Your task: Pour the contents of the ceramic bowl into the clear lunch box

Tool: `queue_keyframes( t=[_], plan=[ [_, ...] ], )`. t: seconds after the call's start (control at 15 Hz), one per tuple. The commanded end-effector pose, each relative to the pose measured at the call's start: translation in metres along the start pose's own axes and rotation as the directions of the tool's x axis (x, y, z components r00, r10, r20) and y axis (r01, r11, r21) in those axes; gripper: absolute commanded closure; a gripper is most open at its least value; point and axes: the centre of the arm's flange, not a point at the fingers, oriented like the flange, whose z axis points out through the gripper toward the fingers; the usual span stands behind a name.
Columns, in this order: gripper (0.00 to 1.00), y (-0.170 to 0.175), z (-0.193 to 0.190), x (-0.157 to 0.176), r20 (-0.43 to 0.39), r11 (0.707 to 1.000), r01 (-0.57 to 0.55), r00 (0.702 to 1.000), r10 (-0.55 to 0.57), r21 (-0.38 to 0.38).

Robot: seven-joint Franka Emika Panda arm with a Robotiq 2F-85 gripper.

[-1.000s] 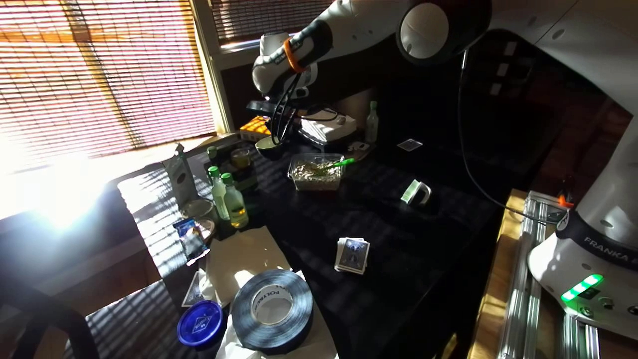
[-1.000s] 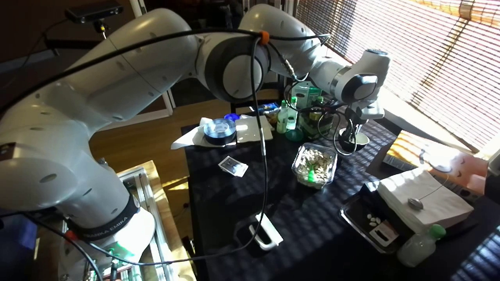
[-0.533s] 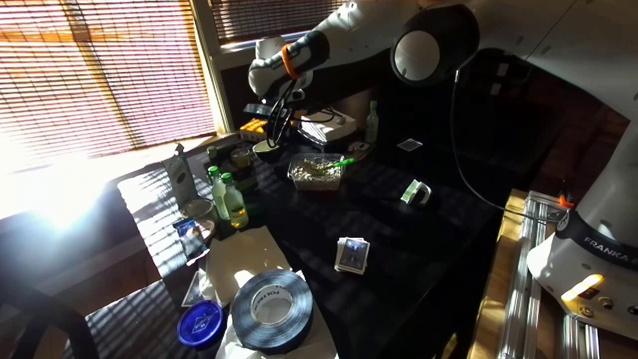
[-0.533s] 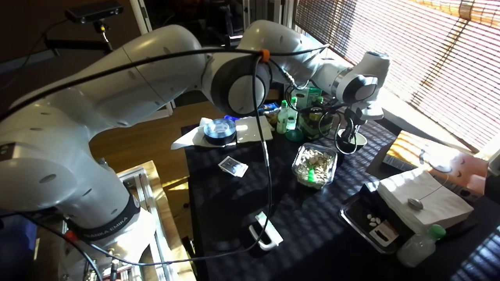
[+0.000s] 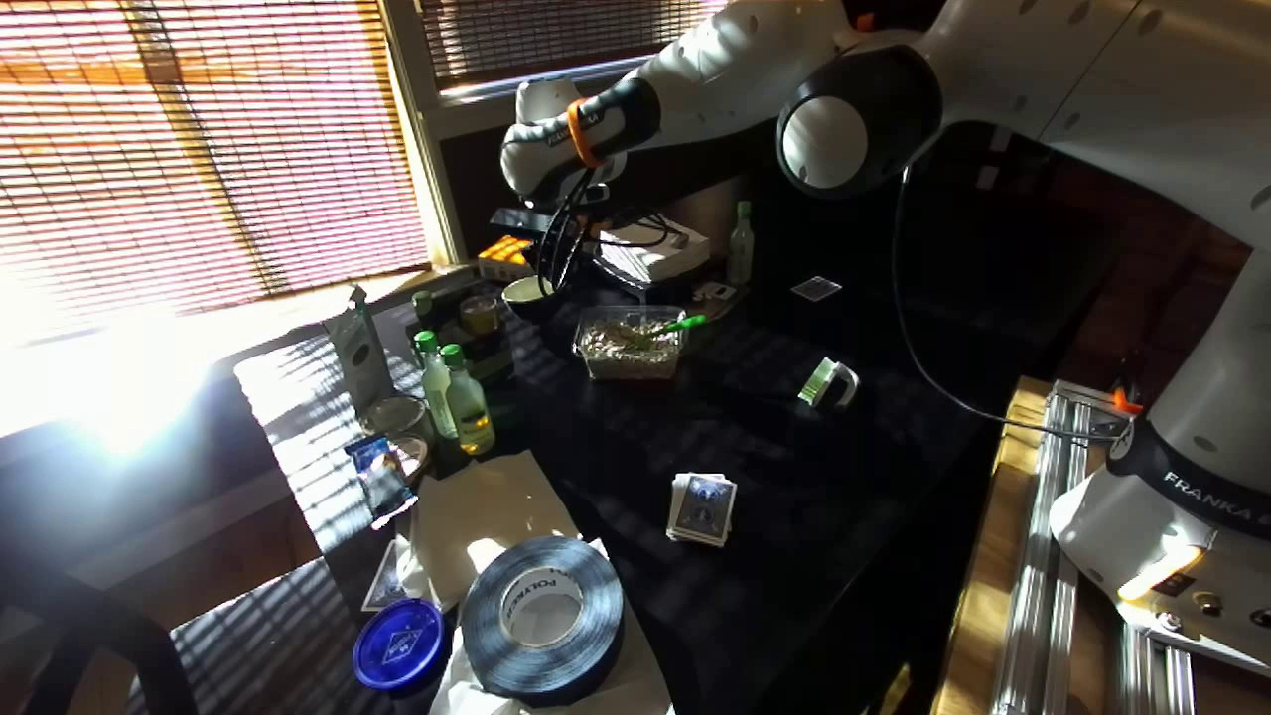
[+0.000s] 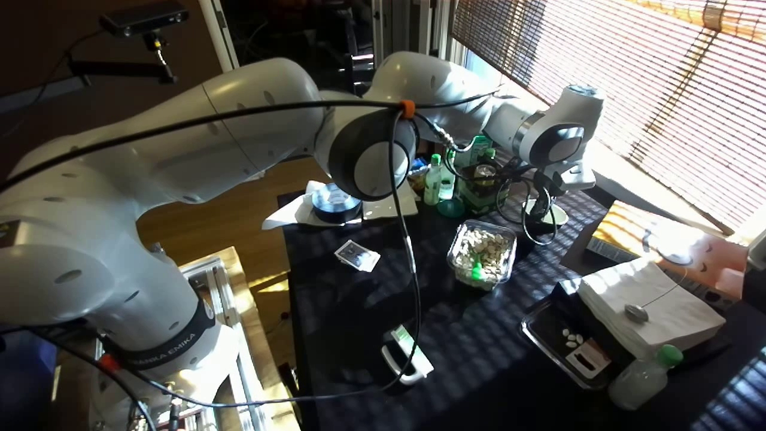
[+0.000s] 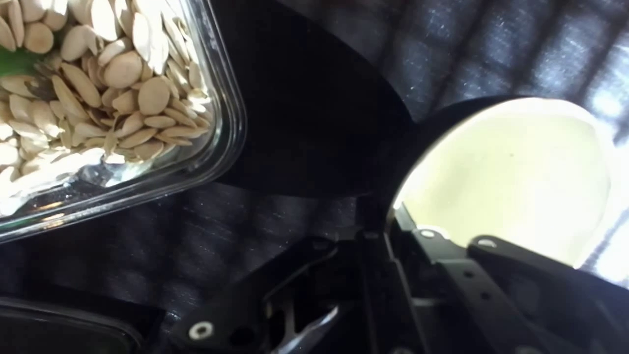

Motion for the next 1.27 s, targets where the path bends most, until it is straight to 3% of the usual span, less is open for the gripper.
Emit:
queue_keyframes(
  t=[0.0,0.4,0.47,0.6,0.87,1.07,1.13,1.2],
  plan=[
    [0.98,-0.027,0.008,0.012,0.022,0.998,0.037,0.999,-0.038,0.047],
    [0.98,-0.028,0.016,0.010,0.048,0.998,0.054,0.997,-0.056,0.043],
    [0.67,-0.027,0.011,0.010,0.037,0.998,0.052,0.998,-0.054,0.034],
    [0.60,-0.017,-0.009,0.008,0.006,0.998,0.057,0.998,-0.057,0.030],
    [0.32,0.005,-0.060,0.001,-0.056,0.996,0.093,0.994,-0.092,0.014],
    [0.11,0.023,-0.104,-0.011,-0.141,0.974,0.225,0.964,-0.224,-0.009],
    [0.05,-0.016,-0.074,0.012,-0.101,0.989,0.142,0.985,-0.138,0.035],
    [0.22,-0.018,-0.085,0.012,-0.110,0.988,0.152,0.983,-0.147,0.040]
  ],
)
